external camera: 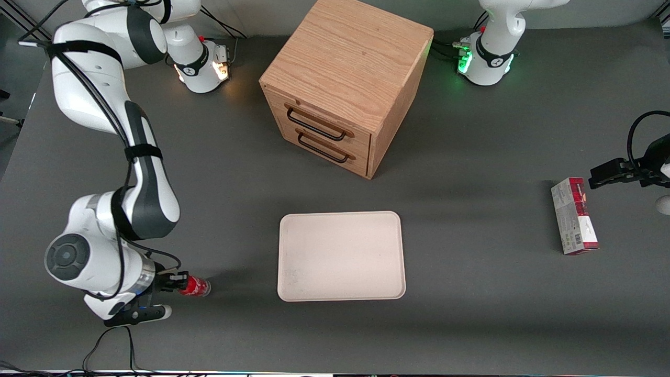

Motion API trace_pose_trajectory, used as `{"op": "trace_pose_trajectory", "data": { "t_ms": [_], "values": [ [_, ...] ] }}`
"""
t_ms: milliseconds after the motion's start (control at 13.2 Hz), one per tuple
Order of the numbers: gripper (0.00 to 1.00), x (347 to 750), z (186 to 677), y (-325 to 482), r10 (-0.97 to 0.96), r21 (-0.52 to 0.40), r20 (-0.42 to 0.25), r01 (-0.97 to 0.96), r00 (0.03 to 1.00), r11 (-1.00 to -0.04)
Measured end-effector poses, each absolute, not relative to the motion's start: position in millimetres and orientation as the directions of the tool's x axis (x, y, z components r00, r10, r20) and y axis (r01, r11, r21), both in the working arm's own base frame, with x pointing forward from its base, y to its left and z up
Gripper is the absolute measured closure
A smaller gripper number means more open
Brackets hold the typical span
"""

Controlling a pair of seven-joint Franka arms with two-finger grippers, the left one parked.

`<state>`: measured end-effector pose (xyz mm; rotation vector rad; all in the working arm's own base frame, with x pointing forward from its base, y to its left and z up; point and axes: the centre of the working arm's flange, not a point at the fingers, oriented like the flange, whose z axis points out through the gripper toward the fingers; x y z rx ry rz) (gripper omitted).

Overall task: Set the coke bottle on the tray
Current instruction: 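Lift the bottle and carry it over the white tray's edge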

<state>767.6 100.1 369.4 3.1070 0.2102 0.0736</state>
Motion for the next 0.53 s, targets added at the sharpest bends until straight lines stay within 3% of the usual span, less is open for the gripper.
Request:
{"op": "trace_pose_trajectory", "data": {
  "t_ms": [532],
  "values": [
    [0.69, 691, 573, 99, 0.173, -0.007, 0.017, 0.173, 0.985, -0.985]
  ]
}}
